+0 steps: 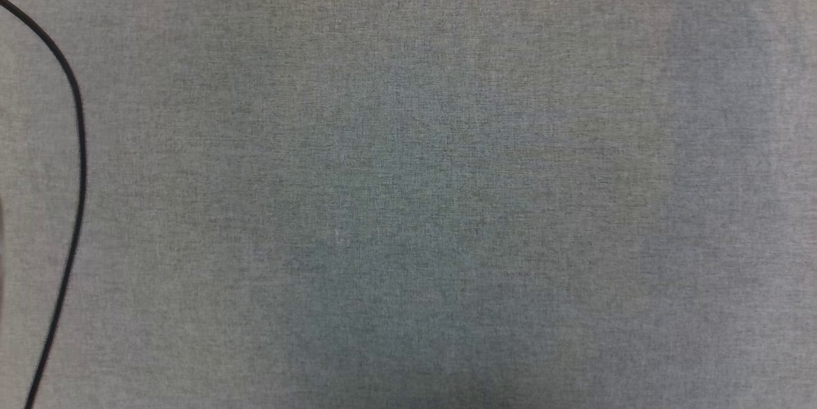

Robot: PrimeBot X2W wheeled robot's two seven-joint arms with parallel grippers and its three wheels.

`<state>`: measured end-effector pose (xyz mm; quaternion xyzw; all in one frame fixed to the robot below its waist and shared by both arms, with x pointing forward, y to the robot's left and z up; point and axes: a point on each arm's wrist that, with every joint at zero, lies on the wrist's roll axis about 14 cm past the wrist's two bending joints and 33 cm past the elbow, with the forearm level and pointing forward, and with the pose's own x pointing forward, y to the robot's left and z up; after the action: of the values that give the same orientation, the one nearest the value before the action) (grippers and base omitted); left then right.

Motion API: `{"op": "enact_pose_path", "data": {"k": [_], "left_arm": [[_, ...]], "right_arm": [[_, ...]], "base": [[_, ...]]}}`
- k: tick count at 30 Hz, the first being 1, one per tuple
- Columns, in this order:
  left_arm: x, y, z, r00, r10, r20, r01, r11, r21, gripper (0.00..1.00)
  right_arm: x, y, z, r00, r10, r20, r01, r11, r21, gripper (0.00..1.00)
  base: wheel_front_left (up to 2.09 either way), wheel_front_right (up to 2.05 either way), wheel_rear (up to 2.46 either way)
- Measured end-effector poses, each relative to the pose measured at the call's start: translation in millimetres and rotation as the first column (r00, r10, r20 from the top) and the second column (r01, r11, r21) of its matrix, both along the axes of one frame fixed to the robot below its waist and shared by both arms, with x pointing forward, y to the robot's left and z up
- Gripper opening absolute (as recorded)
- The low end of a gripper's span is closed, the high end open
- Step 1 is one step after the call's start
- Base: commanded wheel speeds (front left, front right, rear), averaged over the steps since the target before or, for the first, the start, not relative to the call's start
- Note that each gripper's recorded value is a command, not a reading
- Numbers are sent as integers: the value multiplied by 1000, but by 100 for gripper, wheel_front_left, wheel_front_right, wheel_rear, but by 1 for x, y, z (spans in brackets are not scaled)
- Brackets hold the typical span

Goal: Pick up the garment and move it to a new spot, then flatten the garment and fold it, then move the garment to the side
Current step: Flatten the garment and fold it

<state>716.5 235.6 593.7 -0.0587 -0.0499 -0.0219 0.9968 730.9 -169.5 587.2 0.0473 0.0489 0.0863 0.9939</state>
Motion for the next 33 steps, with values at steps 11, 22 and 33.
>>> {"op": "enact_pose_path", "data": {"k": [11,22,33], "left_arm": [[-87,-13,-123,965,-56,-257,26,992,-121,0],[-206,-16,-165,926,-103,-363,47,986,-160,0],[-301,-7,-154,937,-60,-343,-9,981,-194,0]], "right_arm": [[-77,12,-120,968,69,-243,-63,998,32,0],[-186,-9,-163,928,74,-366,-52,996,71,0],[-289,-19,-157,927,80,-367,-34,991,131,0]], "base": [[0,0,0],[0,0,0],[0,0,0]]}}
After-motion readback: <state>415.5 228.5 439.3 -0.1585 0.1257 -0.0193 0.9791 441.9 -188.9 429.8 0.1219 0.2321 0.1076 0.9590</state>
